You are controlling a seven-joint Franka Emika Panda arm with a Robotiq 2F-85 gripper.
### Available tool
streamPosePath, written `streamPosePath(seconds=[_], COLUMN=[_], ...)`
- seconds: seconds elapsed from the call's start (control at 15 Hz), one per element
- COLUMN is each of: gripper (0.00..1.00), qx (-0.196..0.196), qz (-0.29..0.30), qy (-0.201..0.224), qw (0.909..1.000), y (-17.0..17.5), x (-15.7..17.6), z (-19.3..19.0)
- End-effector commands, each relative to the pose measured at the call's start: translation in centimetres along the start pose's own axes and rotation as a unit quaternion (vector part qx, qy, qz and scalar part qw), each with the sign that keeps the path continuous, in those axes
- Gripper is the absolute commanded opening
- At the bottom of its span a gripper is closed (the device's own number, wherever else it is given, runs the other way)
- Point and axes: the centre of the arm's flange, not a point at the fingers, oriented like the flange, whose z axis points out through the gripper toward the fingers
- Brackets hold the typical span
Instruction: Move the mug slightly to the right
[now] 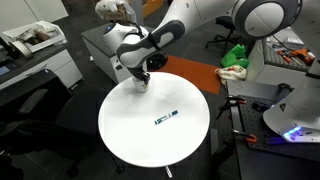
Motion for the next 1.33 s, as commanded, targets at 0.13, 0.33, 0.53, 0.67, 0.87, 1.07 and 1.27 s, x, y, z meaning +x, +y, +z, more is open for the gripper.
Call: streamPosePath(seconds=[0.13, 0.33, 0.53, 0.67, 0.87, 1.07, 1.27], gripper=[0.4, 0.62, 0.84, 0.99, 1.0, 0.98, 0.96], qx=[0.016, 0.022, 0.023, 0.017, 0.006, -0.005, -0.018], qz=[0.011, 0.011, 0.011, 0.016, 0.025, 0.031, 0.039], qy=[-0.002, -0.007, -0.011, -0.013, -0.016, -0.018, -0.016], qw=[0.9998, 0.9997, 0.9996, 0.9996, 0.9995, 0.9993, 0.9989], y=[-0.1, -0.2, -0.4, -0.5, -0.9, -1.4, -1.7], x=[-0.4, -0.3, -0.1, -0.1, 0.1, 0.3, 0.2], z=[1.0, 1.9, 2.3, 2.1, 1.5, 0.9, -0.1])
